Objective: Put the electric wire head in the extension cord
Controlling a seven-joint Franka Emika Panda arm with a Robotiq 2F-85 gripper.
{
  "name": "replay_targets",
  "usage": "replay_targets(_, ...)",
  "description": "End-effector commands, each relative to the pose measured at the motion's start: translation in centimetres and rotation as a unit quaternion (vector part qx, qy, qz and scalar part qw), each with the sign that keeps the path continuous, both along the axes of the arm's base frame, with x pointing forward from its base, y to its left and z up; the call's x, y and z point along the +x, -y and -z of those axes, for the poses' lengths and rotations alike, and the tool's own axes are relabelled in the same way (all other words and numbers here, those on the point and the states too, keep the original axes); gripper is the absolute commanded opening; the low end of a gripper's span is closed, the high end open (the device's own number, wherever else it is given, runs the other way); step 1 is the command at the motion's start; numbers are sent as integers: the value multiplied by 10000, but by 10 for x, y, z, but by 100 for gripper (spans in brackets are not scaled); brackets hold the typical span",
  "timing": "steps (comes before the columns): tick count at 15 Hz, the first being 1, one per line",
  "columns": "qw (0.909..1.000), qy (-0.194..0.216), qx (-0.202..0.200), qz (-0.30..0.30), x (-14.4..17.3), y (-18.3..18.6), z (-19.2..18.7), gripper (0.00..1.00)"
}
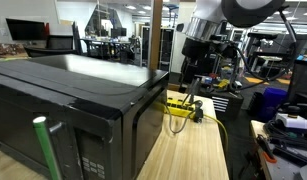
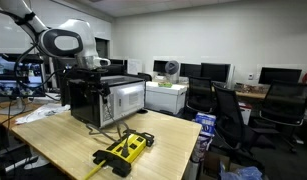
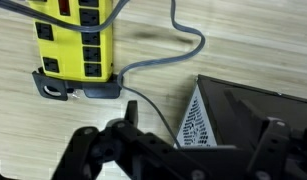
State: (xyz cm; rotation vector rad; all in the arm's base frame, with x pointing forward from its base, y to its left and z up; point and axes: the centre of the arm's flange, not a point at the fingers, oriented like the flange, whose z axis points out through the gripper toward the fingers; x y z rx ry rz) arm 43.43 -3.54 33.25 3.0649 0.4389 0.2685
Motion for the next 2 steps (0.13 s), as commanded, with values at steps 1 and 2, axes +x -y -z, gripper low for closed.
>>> replay_targets(1,10000,0,0,0,0,0,0,100)
replay_targets(2,10000,0,0,0,0,0,0,100)
